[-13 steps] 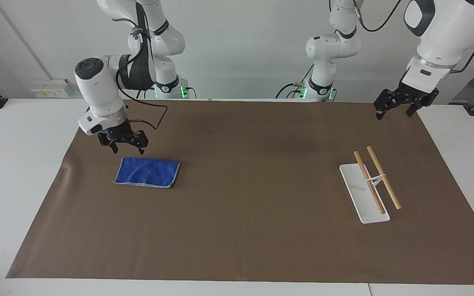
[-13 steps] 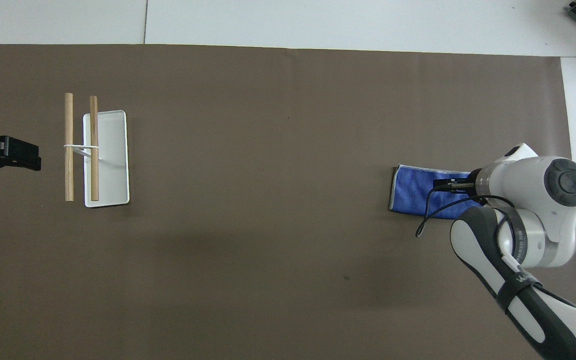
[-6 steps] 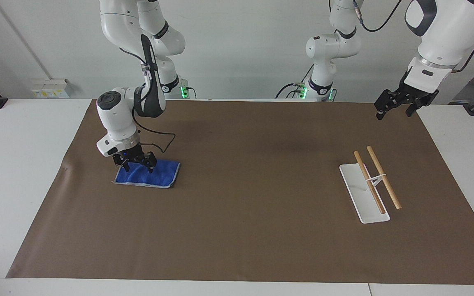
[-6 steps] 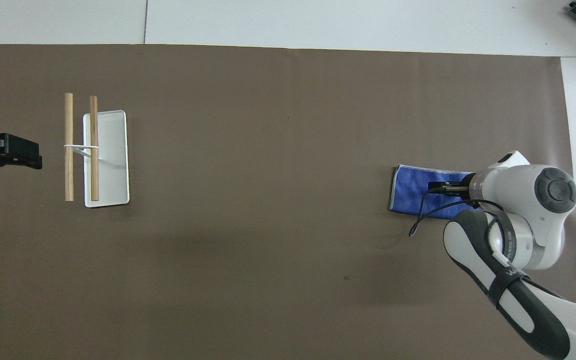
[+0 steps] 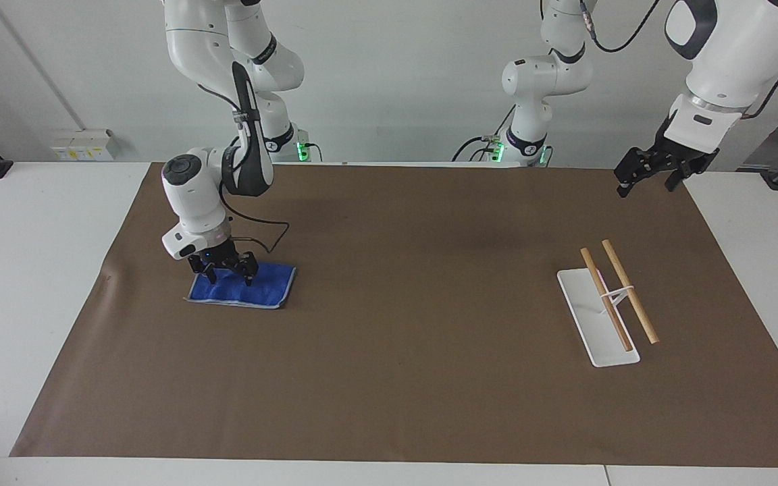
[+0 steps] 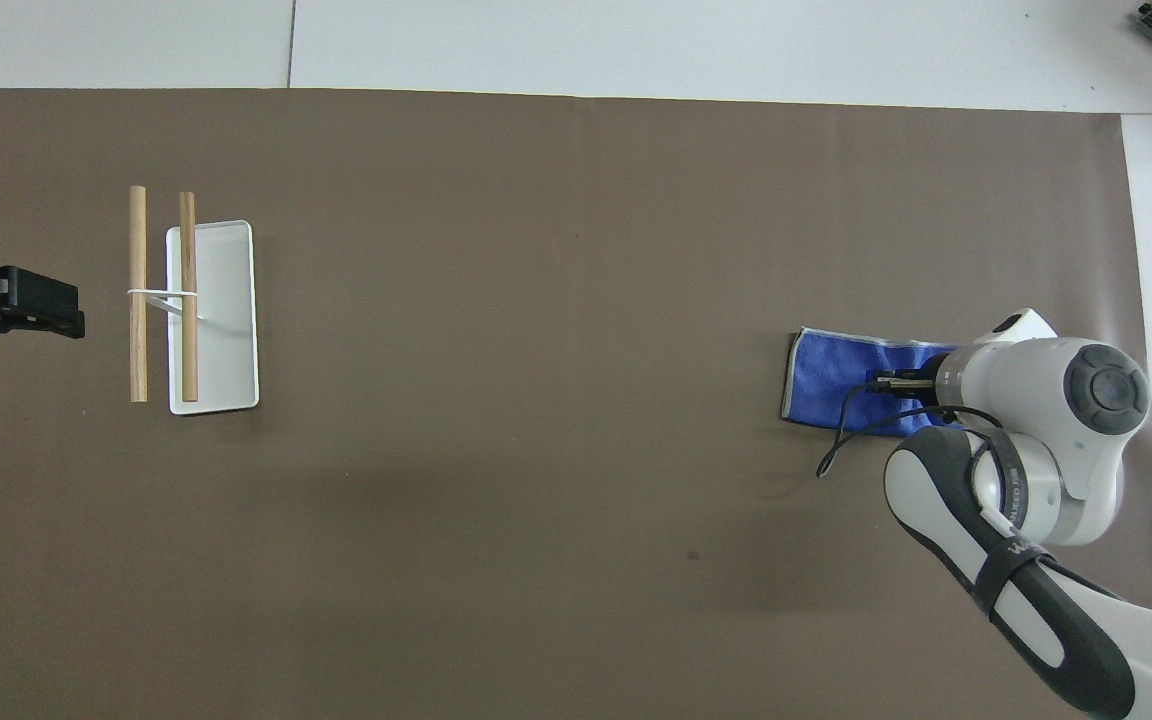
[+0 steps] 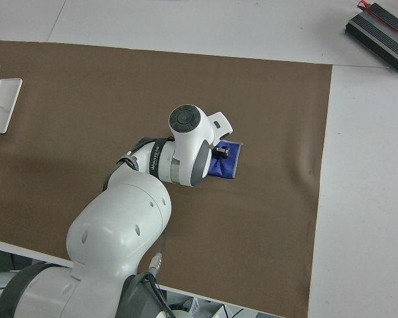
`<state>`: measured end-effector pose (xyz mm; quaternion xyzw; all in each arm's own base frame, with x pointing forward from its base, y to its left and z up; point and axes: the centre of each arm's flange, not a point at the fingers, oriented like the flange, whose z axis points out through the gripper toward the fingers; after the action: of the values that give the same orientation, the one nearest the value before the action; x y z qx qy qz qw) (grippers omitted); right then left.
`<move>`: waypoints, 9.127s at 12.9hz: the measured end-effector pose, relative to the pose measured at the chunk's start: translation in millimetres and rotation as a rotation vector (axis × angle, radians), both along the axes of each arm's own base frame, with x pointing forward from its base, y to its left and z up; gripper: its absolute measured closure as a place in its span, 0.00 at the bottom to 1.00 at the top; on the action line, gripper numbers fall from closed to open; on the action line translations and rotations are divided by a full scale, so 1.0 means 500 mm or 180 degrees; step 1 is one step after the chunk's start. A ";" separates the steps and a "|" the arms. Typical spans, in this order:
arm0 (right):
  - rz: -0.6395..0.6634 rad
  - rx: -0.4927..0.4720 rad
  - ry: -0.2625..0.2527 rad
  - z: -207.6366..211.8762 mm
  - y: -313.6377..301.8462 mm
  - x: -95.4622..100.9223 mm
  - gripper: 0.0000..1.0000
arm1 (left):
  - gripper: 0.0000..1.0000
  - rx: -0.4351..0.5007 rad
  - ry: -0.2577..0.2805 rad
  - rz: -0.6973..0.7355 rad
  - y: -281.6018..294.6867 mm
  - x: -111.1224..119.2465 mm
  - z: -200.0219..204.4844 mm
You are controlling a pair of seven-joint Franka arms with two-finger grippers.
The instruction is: Right arm passes towel to left arm to hang
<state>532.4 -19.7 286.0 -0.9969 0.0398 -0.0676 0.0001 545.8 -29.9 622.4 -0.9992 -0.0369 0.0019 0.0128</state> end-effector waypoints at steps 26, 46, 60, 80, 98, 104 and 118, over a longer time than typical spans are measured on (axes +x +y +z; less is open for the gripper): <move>-0.2640 0.3449 0.0547 0.397 0.403 0.124 0.93 | 0.00 -0.1633 -0.1126 0.3641 -0.184 -0.004 -0.136; -0.3336 0.3994 0.0799 0.334 0.677 0.017 0.93 | 0.50 -0.2079 -0.0684 0.4137 -0.463 -0.068 -0.306; -0.2058 0.3133 -0.0186 0.297 0.601 0.048 0.09 | 0.98 -0.1910 -0.1121 0.3913 -0.250 0.028 -0.300; -0.0221 0.0072 0.0012 0.540 0.088 0.124 0.00 | 0.98 -0.1154 -0.1631 0.3855 0.260 0.055 -0.372; -0.0353 0.0058 0.0532 0.680 -0.050 0.006 0.00 | 0.55 -0.1012 -0.1385 0.3759 0.211 -0.022 -0.487; -0.0355 0.0058 0.0534 0.679 -0.051 0.006 0.00 | 0.00 -0.1064 -0.1599 0.3929 0.286 0.000 -0.425; -0.0288 0.0048 0.0483 0.696 -0.030 -0.003 0.00 | 0.00 -0.0776 -0.0271 0.2021 0.139 0.026 -0.132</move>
<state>531.1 -34.5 634.0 -0.9963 0.0852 0.0085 0.0016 558.9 39.8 556.4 -0.9312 -0.3461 -0.0316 -0.1095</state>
